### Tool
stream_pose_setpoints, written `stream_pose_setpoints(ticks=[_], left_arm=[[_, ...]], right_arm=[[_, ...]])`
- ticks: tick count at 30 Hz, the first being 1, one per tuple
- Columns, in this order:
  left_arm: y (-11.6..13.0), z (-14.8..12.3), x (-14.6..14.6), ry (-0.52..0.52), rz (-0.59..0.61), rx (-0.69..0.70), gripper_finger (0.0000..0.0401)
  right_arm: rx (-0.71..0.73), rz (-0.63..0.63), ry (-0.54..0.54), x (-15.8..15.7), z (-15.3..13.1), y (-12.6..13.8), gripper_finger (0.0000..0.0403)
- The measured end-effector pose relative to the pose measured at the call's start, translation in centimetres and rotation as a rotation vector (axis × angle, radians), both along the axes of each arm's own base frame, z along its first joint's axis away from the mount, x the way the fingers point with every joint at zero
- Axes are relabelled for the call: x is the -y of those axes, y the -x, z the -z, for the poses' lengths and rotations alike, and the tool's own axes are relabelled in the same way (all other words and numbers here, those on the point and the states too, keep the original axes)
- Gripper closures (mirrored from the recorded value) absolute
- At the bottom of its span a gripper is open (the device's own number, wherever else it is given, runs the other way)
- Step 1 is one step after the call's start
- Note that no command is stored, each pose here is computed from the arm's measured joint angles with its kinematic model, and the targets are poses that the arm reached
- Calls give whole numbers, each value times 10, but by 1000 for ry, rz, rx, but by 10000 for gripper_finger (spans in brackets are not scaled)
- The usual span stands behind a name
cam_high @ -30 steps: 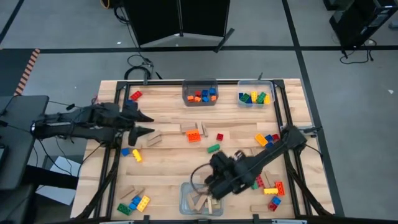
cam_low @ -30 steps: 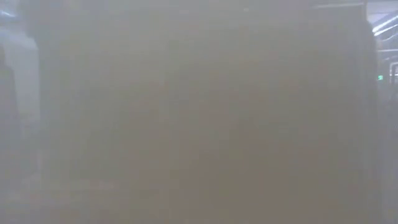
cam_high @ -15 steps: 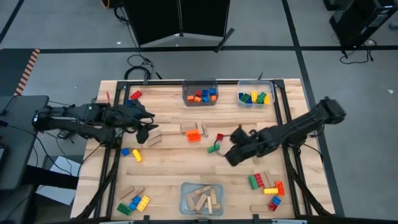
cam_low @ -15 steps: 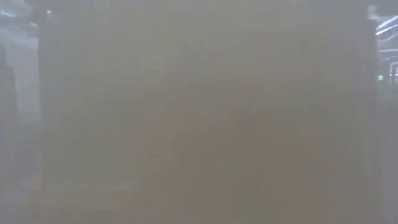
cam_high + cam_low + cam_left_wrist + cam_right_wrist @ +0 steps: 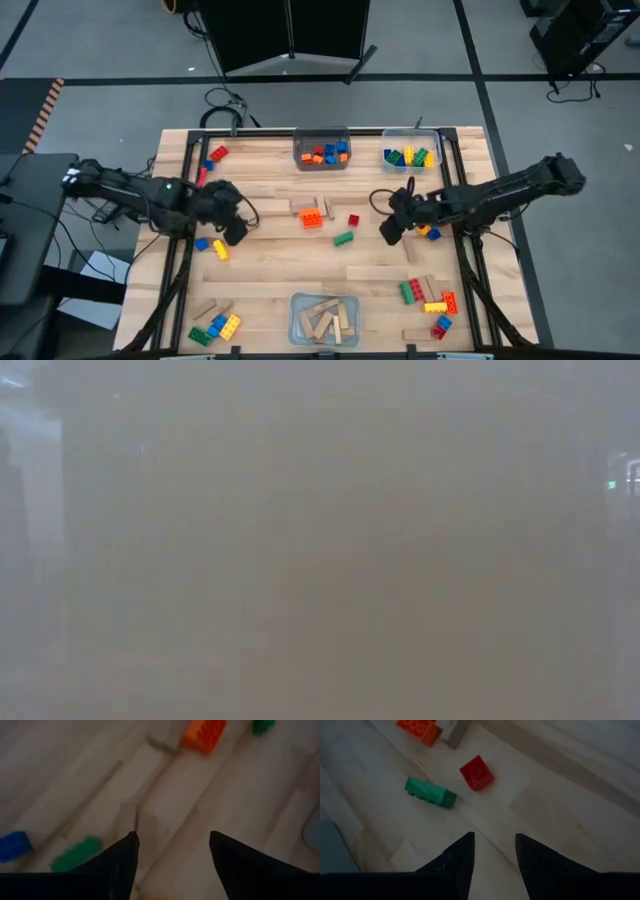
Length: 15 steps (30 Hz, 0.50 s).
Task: Sort blocks by size
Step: Put the brown block into the gray bin
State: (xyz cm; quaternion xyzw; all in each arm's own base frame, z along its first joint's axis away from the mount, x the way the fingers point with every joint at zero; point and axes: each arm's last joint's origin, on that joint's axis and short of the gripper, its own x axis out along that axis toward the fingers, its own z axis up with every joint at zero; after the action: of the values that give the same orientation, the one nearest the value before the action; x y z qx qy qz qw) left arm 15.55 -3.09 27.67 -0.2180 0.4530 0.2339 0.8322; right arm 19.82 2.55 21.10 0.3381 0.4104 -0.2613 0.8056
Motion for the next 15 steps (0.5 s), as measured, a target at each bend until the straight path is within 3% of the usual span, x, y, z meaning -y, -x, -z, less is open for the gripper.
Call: stream_pose_setpoints(ticks=[7,15], left_arm=[[-1,18,36,144,20,-169,151],[6,37,82,242,34,-322,151]], right_arm=[[4,-46,2,8,3,0,247],[10,-81,26,9,2,-1,248]])
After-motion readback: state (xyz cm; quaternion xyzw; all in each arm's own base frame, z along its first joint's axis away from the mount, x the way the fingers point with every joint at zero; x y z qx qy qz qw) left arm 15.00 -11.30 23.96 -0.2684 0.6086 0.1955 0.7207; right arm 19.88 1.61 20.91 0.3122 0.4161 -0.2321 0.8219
